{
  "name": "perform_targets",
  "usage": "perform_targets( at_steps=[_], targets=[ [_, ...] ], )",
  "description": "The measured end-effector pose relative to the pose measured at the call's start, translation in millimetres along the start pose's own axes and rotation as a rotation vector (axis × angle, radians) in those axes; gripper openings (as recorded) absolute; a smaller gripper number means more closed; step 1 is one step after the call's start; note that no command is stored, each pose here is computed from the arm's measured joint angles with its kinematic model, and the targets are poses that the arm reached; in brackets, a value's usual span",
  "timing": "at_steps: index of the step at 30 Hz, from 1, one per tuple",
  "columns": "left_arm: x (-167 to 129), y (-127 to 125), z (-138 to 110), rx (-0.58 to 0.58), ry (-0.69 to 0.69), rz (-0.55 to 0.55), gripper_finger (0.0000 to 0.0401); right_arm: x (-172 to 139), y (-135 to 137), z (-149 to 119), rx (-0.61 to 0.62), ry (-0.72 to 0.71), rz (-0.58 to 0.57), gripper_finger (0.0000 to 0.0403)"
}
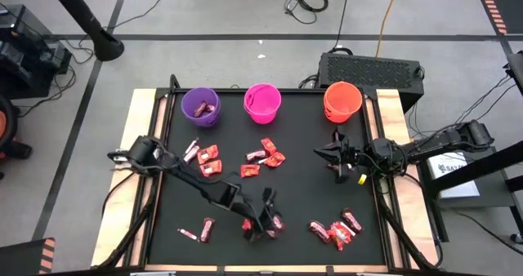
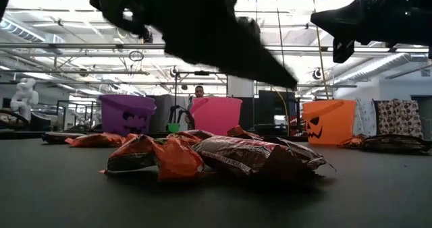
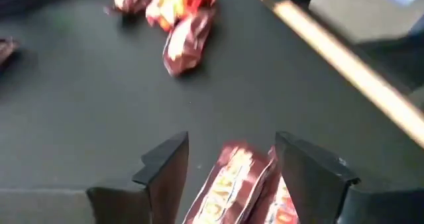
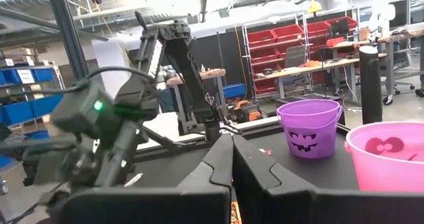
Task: Sort candy by brand, put in halloween buckets
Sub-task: Put the brown chocolate bar into the purple bucket
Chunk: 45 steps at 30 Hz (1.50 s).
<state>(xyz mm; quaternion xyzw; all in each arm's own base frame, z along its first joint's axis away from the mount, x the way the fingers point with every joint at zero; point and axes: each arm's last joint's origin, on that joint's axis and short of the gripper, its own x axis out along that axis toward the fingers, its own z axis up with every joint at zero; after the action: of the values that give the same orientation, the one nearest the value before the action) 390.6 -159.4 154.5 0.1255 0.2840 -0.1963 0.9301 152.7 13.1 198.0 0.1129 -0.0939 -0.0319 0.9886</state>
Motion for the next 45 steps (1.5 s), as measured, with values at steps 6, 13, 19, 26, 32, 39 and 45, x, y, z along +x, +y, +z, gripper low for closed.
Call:
perform_targets(
  at_steps=[6,13,19,26,32,39,45],
  targets=[
    [3.3,14.4,-11.9,-0.011,0.153,0.023,0.0233,0.0,0.0,0.0,0.0,0.001,0.0,0.0],
    [0.2,18.1,-13.6,0.018,0.247,-0.038,0.0233,0.0,-0.2,-0.8,-0.005,0.009,-0.001,0.0],
    [-4.0,18.0,-7.7,0.015,0.226,-0.078,0.0233,0.0,-0.2,-1.3,-0.005,0.013,-0.002,0.0],
    [-7.0,21.5,-13.0,0.009,0.286,-0.083,0.0221,0.0,-0.2,-1.0,-0.005,0.011,-0.002,0.0],
    [-7.1,23.9,-13.7,0.005,0.288,-0.079,0.0182,0.0,-0.2,-1.0,-0.005,0.011,-0.002,0.0],
    [-7.5,23.6,-15.2,-0.002,0.303,-0.082,0.0154,0.0,-0.2,-1.0,-0.005,0.01,-0.002,0.0],
    [-5.6,23.1,-16.8,-0.005,0.304,-0.089,0.0153,0.0,-0.2,-1.0,-0.005,0.01,-0.002,0.0]
  ],
)
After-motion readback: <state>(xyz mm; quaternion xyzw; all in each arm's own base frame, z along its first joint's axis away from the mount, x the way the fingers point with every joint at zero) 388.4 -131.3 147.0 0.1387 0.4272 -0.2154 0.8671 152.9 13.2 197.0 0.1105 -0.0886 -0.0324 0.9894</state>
